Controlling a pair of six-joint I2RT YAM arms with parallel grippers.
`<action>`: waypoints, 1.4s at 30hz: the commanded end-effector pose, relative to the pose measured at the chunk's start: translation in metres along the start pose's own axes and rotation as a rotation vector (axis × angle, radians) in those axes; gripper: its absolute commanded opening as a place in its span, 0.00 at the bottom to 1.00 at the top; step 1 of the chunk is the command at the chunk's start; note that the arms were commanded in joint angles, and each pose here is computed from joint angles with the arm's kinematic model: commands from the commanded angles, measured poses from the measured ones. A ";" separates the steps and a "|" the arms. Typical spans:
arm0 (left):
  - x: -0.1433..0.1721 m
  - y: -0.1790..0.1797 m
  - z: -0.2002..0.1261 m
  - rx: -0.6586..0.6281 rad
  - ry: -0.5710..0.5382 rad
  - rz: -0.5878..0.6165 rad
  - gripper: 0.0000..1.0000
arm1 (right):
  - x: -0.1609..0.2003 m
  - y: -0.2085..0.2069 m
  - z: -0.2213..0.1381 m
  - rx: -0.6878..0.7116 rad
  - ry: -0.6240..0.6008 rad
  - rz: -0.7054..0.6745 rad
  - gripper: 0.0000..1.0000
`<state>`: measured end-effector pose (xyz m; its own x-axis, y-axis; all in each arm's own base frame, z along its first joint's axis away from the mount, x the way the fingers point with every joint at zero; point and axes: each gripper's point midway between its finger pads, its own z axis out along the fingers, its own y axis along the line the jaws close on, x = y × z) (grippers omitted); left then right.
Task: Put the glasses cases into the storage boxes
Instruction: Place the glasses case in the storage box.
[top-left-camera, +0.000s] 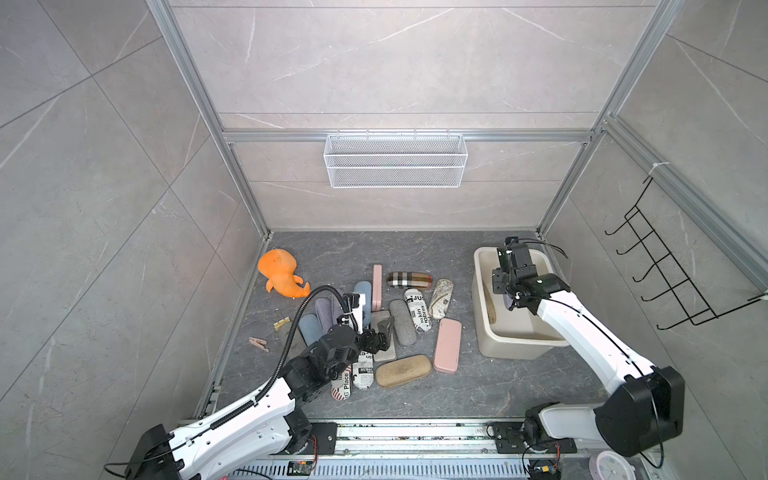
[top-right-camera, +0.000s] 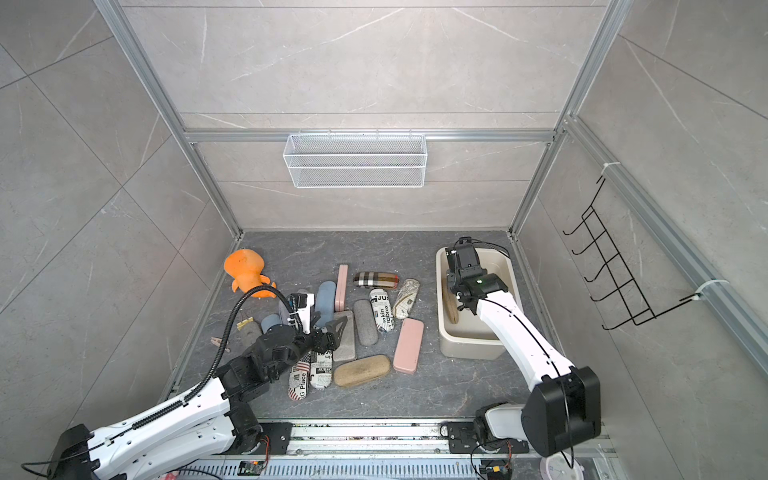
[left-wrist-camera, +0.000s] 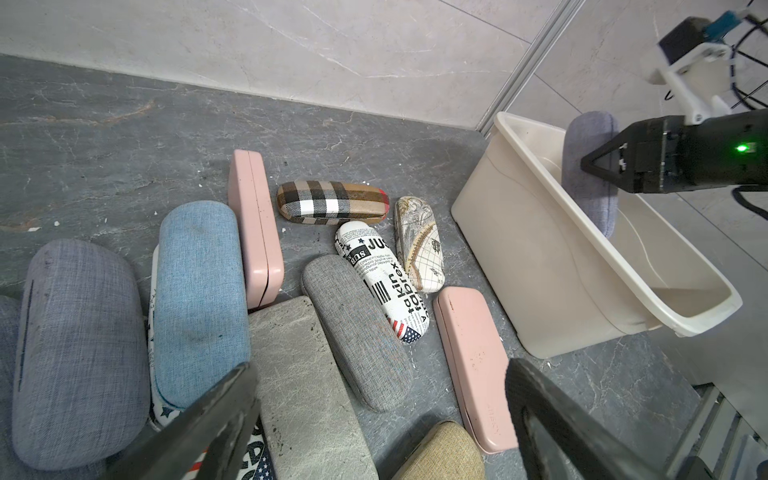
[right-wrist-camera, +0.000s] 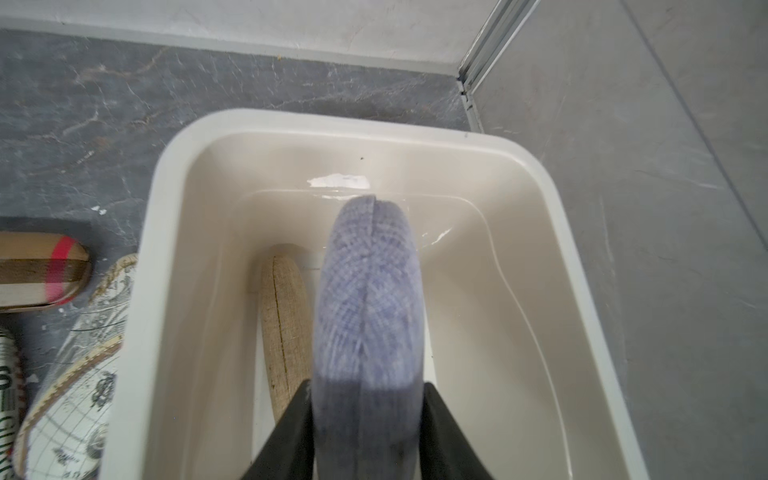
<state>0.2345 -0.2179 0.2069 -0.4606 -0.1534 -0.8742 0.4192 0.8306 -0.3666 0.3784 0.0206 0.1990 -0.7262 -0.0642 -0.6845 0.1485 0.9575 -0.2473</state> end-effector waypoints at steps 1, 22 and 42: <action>-0.027 -0.007 -0.005 -0.001 -0.061 -0.033 0.95 | -0.008 0.006 0.020 -0.046 0.010 0.016 0.36; -0.019 0.008 -0.006 -0.082 -0.036 -0.025 0.95 | 0.026 0.046 0.080 -0.190 0.252 0.050 0.59; -0.018 0.102 -0.049 -0.629 -0.026 -0.105 0.98 | -0.042 0.060 -0.081 -0.374 -0.112 0.084 0.61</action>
<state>0.2506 -0.1375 0.2036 -0.4640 -0.2214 -0.8577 -0.0168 0.9703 -0.2414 0.3725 0.0910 0.2613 -0.6484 0.0529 -0.7595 -0.0317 0.9948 0.0964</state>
